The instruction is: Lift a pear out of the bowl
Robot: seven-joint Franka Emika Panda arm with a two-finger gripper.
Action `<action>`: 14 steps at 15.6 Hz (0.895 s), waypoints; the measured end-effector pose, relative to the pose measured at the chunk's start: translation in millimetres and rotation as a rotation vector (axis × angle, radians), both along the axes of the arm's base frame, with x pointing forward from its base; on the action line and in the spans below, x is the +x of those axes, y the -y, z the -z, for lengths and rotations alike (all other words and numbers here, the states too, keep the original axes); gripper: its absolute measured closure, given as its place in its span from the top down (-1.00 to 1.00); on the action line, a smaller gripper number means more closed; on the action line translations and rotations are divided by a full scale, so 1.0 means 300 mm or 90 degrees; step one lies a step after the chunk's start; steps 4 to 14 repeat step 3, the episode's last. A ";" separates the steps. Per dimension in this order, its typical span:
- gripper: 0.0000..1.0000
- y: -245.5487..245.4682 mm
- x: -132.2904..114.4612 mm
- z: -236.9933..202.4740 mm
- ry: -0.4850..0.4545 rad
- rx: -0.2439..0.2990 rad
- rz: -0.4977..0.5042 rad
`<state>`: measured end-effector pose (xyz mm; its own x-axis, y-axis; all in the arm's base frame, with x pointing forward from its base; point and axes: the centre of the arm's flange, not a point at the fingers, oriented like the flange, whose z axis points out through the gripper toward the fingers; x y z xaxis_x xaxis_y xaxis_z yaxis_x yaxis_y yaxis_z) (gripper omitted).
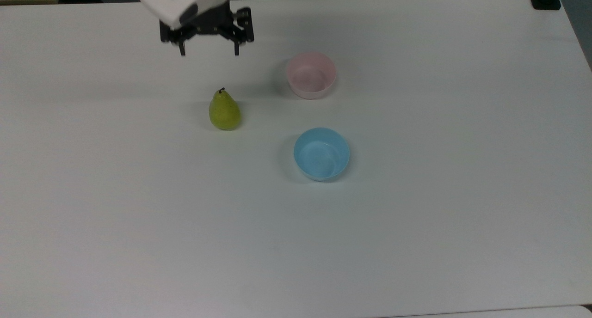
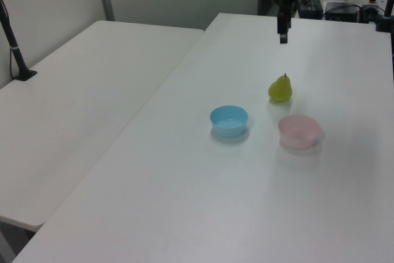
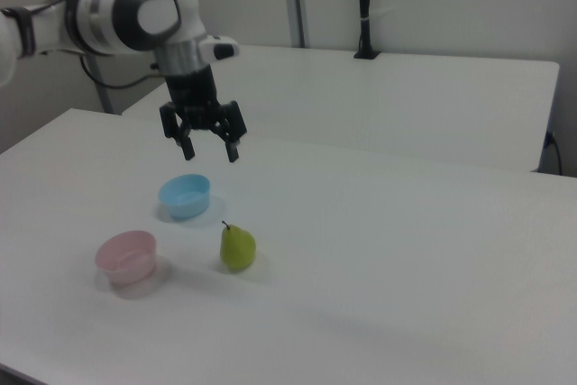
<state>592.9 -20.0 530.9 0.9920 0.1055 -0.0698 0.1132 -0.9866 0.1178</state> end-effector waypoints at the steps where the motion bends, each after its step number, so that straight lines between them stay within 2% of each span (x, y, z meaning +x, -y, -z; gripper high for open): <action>1: 1.00 -0.004 -0.018 -0.031 0.009 0.000 0.020; 3: 1.00 -0.020 -0.040 -0.063 0.021 -0.001 0.053; 14: 1.00 -0.020 -0.040 -0.063 0.021 -0.001 0.053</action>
